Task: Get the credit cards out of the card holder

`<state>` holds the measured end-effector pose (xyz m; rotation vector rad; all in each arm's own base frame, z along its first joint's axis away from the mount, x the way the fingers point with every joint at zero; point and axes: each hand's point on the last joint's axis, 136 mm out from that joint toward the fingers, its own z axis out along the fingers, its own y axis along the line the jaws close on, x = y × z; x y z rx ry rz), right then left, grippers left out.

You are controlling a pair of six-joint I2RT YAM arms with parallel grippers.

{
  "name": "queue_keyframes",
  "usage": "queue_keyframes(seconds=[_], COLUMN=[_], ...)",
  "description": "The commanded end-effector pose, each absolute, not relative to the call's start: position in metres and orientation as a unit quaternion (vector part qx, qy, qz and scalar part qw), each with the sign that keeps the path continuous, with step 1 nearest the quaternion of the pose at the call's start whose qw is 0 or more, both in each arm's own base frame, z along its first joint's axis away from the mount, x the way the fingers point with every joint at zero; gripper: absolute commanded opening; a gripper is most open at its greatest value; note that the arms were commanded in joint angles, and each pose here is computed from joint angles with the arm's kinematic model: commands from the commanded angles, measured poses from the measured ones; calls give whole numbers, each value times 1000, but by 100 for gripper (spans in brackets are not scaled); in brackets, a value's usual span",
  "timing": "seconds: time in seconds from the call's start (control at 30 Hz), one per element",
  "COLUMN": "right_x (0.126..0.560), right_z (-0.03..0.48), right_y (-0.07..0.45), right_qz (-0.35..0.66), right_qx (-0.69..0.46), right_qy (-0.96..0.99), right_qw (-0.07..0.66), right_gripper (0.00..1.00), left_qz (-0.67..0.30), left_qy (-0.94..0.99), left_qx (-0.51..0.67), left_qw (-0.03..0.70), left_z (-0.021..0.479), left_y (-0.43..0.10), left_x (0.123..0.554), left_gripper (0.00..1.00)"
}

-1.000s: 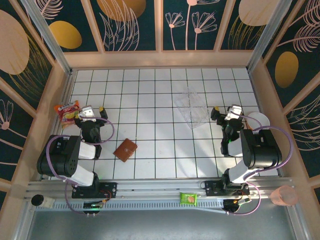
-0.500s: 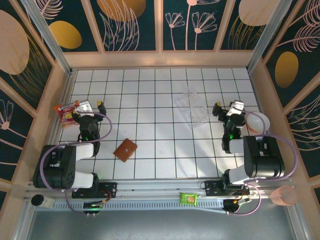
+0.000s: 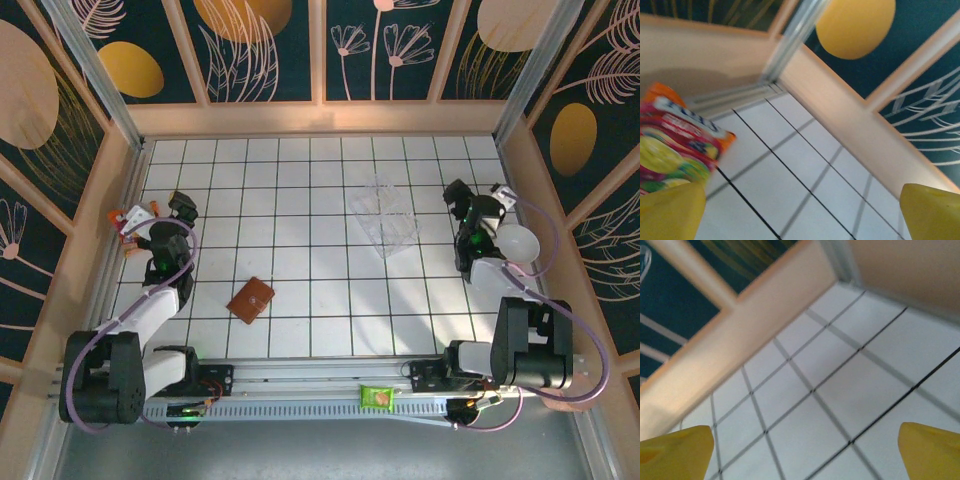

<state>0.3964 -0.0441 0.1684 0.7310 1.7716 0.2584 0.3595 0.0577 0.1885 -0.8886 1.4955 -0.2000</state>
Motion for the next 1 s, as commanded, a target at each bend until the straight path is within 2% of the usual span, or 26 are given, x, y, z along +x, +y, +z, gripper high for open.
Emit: queue_keyframes(seconds=[0.0,0.1,0.2,0.37,0.53,0.73,0.97], right_x=[393,388,385,385,382,381,379], right_z=[155,142,134,118,106,98,93], right_y=[11,45,68,79,75,84,98], right_qz=[219,245,226,196,172,180,182], right_qx=[250,201,156,133,129,102,62], right_qy=[807,837,860,881,892,902,911], right_qw=[489,446,431,410,398,378,366], right_gripper=[86,83,80,76,74,65,49], left_qz=[-223,-301,-351,-394,-416,-426,-436], left_qy=[656,652,680,728,743,753,755], left_qx=[-386,-359,-310,-260,-239,-221,-201], left_qw=[609,597,564,498,467,450,446], left_z=[188,190,187,169,156,154,164], left_y=[23,-1,-30,-62,-77,-87,-95], left_x=[364,361,362,360,353,349,346], left_gripper=[99,99,98,83,74,71,70])
